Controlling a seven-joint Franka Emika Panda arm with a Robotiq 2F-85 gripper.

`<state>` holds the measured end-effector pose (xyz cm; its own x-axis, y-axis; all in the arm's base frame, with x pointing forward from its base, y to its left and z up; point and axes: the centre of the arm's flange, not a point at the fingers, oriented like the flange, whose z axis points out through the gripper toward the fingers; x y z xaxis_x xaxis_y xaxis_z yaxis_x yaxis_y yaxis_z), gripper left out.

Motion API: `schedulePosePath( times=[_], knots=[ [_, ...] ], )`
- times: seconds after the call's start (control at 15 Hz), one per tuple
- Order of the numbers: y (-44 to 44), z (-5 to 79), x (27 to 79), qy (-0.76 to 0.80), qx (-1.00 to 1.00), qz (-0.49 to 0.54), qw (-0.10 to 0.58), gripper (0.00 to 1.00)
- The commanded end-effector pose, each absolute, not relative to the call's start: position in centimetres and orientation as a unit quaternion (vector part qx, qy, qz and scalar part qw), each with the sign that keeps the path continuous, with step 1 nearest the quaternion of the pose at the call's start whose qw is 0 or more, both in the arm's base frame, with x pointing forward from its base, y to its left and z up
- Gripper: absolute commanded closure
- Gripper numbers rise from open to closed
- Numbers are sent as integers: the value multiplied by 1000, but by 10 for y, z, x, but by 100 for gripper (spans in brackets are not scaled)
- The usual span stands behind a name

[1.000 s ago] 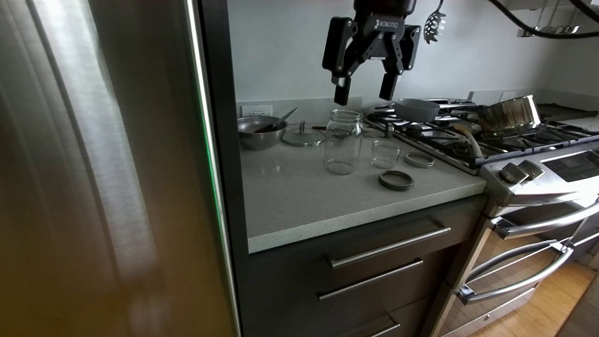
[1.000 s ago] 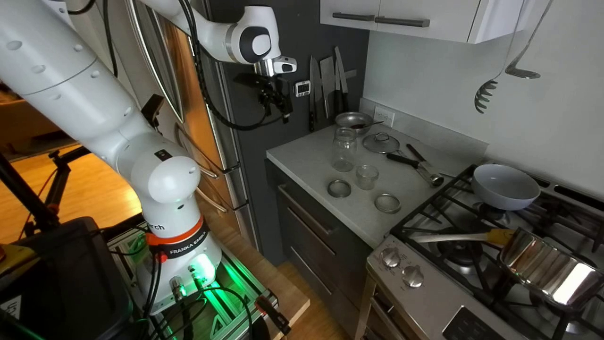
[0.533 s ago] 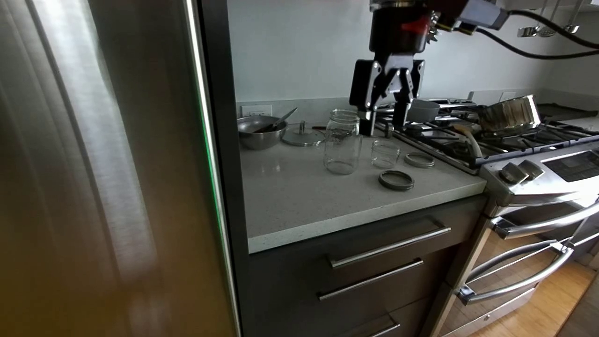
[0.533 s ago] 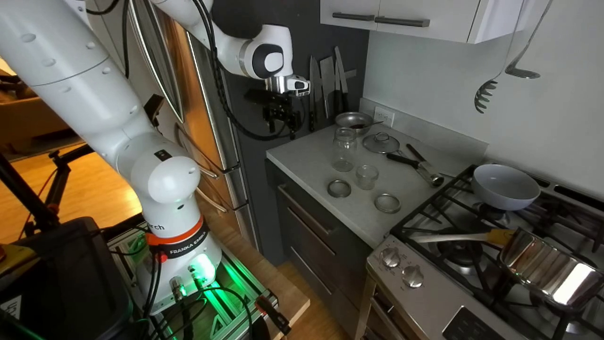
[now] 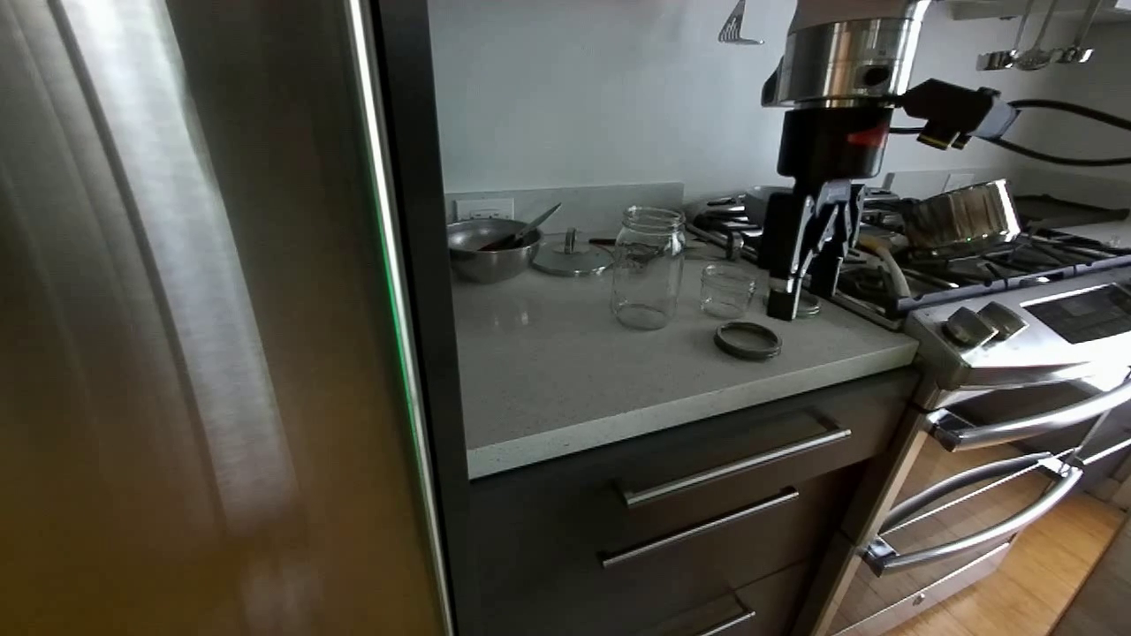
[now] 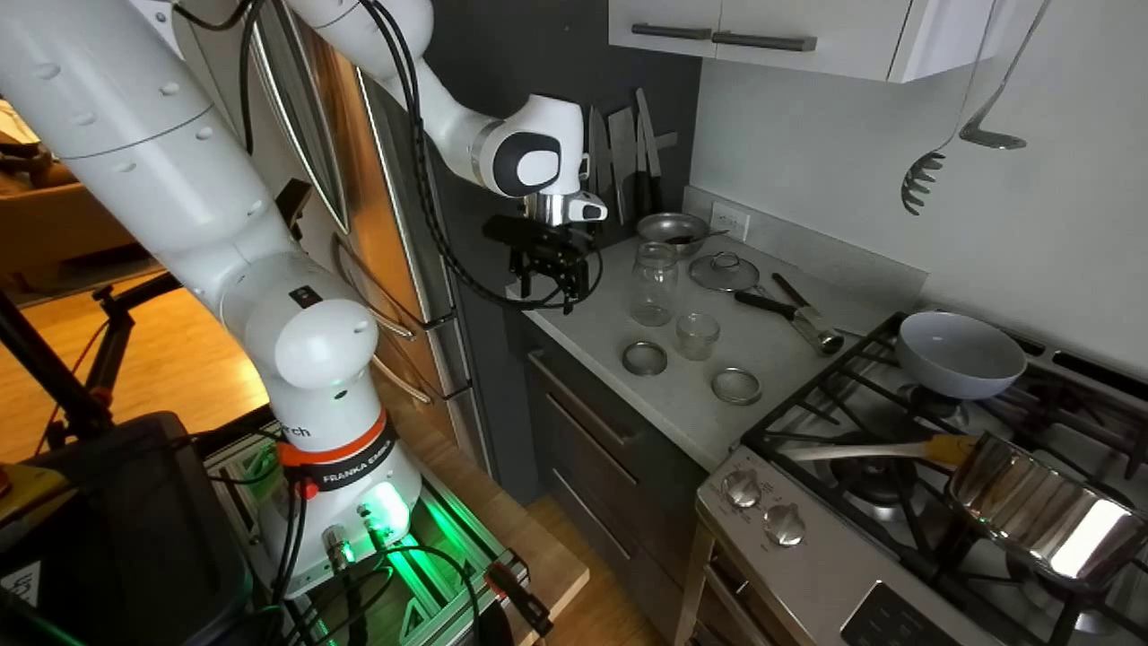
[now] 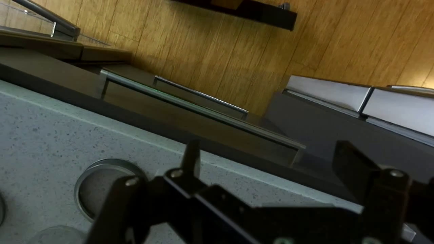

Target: Put the cap on the jar

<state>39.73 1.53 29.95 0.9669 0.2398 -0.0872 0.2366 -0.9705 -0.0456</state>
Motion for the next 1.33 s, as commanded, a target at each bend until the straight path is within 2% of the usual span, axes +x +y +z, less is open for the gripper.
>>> schedulePosePath(
  times=[0.0,0.2,0.33,0.93,1.27],
  knots=[
    [15,300,398,-120,-992,45,17,0],
    [10,296,402,-134,-990,49,16,0],
    [-14,286,403,-103,-993,63,-10,0],
    [-119,263,394,-25,-997,64,-29,0],
    [-115,269,391,-21,-997,67,-23,0]
  ],
)
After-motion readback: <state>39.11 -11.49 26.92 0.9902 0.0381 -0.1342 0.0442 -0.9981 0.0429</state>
